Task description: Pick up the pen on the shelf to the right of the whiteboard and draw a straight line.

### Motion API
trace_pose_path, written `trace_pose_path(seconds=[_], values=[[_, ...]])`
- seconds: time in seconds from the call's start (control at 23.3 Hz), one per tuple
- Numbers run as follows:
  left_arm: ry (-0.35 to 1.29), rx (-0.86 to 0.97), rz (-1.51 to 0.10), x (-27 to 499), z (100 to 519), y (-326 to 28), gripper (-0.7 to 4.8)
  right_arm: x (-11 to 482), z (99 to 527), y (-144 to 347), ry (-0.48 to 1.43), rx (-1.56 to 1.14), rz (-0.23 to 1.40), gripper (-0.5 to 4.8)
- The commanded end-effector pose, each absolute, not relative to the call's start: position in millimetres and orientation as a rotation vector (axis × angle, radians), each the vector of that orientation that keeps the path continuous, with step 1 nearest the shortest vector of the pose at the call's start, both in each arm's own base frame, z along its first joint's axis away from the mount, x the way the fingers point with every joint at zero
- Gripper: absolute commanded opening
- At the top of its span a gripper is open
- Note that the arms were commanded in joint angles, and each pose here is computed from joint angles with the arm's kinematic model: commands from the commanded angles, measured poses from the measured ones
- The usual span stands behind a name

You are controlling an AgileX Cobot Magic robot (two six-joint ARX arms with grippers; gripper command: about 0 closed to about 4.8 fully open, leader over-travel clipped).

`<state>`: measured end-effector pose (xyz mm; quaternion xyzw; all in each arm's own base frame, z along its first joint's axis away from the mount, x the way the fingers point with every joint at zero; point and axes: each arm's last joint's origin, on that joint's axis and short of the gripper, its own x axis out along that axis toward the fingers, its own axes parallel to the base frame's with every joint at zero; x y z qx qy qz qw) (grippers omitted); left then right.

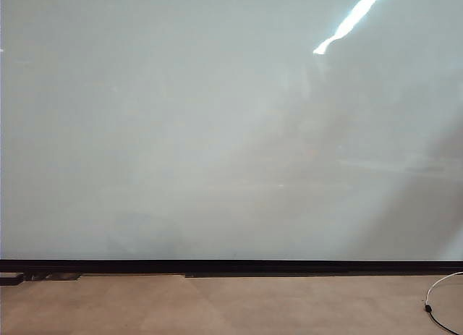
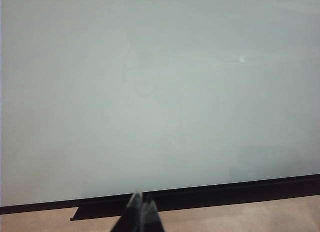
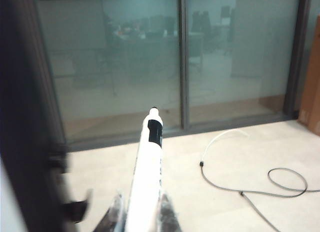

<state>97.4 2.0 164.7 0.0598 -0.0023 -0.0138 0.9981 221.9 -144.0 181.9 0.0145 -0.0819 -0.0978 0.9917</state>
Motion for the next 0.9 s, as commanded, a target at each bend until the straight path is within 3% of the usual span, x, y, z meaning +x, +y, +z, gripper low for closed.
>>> trace_pose_path(seconds=[0.04, 0.3, 0.43, 0.9], values=[[-0.017, 0.123, -0.029, 97, 167, 2, -0.05, 185, 197, -118, -0.232, 0.061, -0.279, -0.03], [-0.017, 0.123, -0.029, 97, 167, 2, -0.05, 129, 213, -50, -0.081, 0.103, -0.176, -0.03], [-0.014, 0.122, -0.031, 97, 166, 2, -0.05, 112, 208, -17, -0.006, 0.070, -0.018, -0.04], [-0.004, 0.122, -0.030, 97, 165, 2, -0.05, 136, 191, 65, 0.096, 0.004, 0.186, -0.05]])
